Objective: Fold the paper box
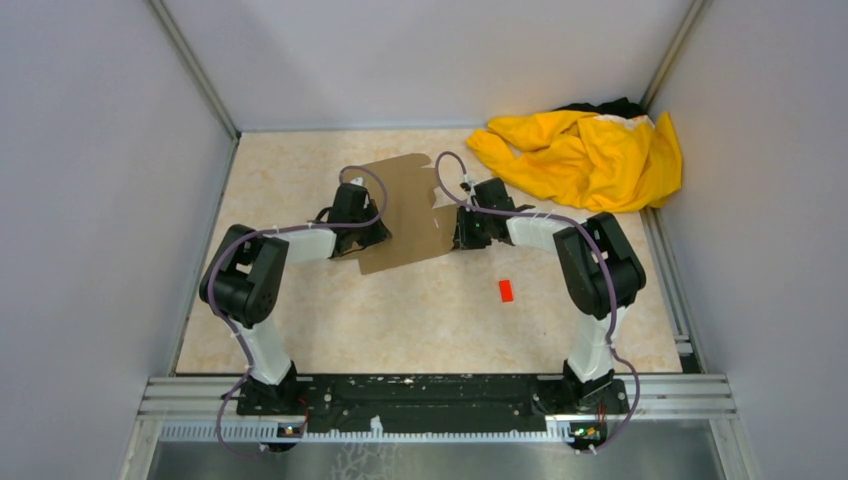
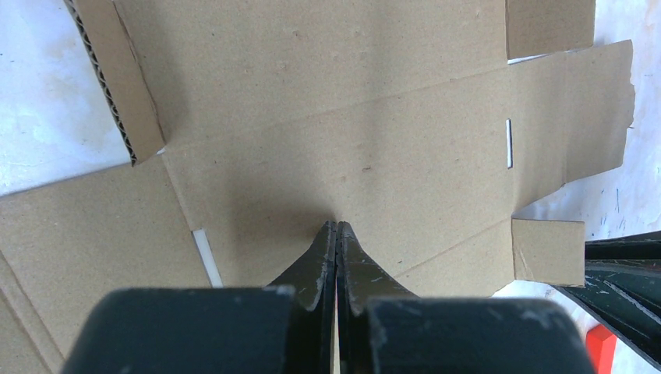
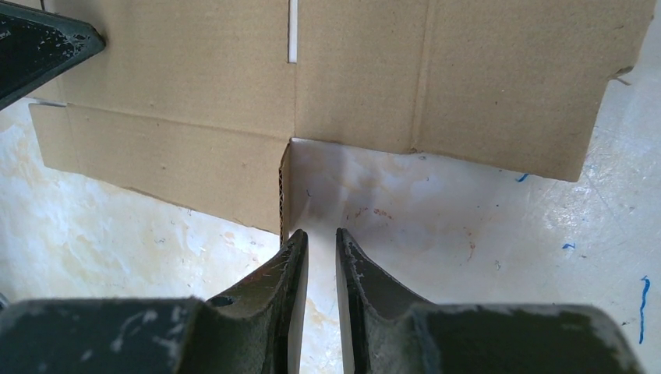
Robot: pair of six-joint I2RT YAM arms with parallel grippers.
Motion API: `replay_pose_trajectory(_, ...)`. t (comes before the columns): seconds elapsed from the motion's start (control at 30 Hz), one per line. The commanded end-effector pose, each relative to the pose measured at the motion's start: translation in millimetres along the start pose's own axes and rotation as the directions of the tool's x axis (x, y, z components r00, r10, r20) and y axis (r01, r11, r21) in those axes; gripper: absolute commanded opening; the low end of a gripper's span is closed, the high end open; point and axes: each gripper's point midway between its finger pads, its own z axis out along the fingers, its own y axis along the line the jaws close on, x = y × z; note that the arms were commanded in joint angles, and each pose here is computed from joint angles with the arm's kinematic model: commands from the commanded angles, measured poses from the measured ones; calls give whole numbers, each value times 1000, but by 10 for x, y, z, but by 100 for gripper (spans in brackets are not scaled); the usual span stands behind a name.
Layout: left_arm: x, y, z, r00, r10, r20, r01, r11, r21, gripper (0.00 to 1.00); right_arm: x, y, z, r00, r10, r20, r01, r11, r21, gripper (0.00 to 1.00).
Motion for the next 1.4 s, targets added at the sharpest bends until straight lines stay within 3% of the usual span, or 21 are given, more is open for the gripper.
replay_pose_trajectory(0.0,1080,725,-81,942,-37,-333,-39,975,-220,0,-371,252,-190,994,-31,102,36,998,-50,20)
replay_pose_trajectory(0.5,1078,720,-64,942,-37,-334,-39,975,-218,0,-533,418,-278,989,-51,136,64,994,-90,22)
replay_pose_trajectory(1.37,1022,683,-61,944,-29,-329,-44,977,-210,0,-302,542,61,993,-112,42,115,990,-82,22)
